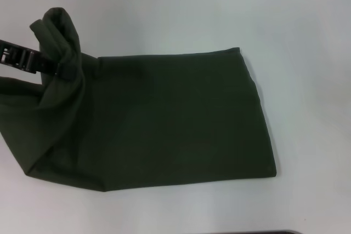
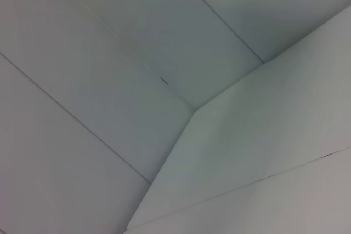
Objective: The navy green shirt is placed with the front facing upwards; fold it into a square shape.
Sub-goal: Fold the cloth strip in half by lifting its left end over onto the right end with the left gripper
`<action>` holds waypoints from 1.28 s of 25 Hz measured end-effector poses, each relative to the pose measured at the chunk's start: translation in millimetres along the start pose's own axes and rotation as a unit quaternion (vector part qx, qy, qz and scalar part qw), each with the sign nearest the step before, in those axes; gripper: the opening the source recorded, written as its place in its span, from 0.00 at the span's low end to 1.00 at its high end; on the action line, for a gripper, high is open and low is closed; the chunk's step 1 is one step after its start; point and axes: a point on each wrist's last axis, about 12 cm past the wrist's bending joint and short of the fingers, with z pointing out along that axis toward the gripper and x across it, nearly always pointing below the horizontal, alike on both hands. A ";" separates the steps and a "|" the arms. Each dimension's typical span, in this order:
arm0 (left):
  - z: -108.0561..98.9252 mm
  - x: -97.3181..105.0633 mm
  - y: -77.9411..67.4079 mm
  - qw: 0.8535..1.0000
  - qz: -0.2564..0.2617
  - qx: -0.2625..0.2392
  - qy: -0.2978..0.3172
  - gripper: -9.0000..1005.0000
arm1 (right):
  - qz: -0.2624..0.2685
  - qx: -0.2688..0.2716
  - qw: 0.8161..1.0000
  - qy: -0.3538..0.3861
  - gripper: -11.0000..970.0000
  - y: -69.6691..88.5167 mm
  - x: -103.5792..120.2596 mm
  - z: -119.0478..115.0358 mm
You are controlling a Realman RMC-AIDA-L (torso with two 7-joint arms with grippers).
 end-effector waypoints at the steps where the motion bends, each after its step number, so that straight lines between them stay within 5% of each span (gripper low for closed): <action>1: 0.8 -1.1 -0.6 1.000 0.003 0.000 0.002 0.08 | 0.000 0.000 1.000 0.000 0.95 0.0 0.1 0.1; 12: -7.1 -11.5 -6.3 1.000 0.008 -0.025 0.010 0.08 | 0.002 0.000 1.000 0.002 0.95 0.0 0.8 -1.2; 32: 12.9 -47.0 -47.7 0.998 0.045 -0.031 0.029 0.08 | 0.002 -0.006 1.000 0.011 0.95 1.7 0.4 -4.9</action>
